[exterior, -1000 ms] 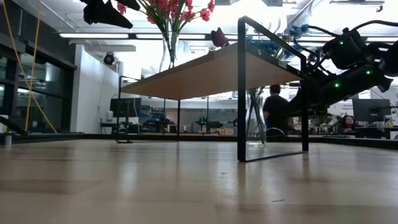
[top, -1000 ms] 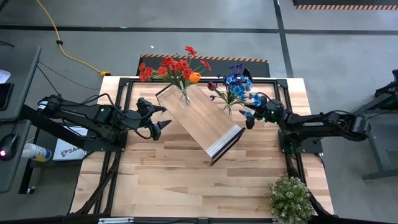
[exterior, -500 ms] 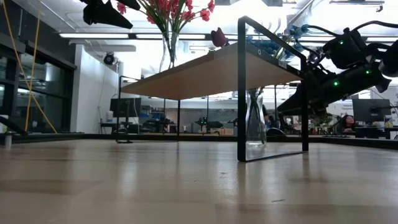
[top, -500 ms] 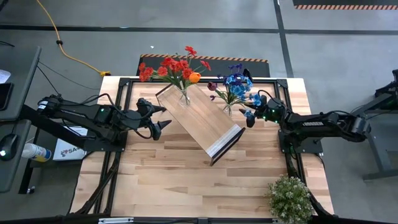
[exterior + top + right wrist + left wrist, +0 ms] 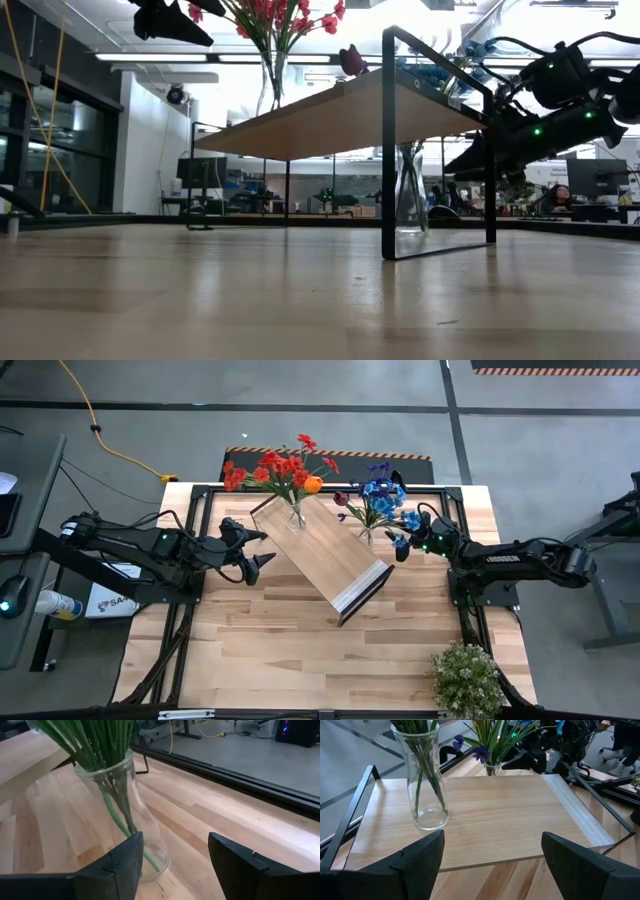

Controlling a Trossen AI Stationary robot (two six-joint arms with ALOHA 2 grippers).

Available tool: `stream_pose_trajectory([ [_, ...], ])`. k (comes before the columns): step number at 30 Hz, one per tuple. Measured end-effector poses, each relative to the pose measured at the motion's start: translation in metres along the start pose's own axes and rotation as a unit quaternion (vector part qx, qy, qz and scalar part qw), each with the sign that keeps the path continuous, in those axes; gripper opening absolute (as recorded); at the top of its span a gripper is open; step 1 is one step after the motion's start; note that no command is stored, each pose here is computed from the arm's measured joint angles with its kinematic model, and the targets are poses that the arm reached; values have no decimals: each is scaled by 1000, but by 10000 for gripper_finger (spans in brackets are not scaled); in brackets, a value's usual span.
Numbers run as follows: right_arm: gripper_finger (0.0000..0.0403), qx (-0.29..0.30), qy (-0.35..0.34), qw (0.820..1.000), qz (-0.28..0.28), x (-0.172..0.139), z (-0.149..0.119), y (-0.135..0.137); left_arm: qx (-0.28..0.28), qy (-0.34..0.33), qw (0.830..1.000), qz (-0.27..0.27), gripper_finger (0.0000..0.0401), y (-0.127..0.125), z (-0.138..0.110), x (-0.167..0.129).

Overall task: Pick and place flowers into a vace then onto a shelf
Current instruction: Put the transparent vase with flowers on the shelf

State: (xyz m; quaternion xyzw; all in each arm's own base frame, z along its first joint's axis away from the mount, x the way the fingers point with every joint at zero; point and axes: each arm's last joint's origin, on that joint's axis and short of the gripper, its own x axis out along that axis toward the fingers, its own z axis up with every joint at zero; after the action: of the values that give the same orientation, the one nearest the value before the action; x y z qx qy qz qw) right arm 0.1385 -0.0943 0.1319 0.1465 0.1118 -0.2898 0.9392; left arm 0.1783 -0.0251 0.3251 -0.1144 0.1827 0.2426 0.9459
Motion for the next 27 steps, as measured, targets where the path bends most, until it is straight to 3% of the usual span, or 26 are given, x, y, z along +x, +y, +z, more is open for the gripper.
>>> stream_pose_trajectory([
  [8,214,10,15,1000,-20,7,-7,-7,0,0,1000,0,367,0,0,0],
  [12,214,12,-6,1000,11,12,-4,-6,0,0,1000,0,367,0,0,0],
  [27,214,-9,33,997,68,44,5,-4,1,1,1000,-1,367,0,0,0],
])
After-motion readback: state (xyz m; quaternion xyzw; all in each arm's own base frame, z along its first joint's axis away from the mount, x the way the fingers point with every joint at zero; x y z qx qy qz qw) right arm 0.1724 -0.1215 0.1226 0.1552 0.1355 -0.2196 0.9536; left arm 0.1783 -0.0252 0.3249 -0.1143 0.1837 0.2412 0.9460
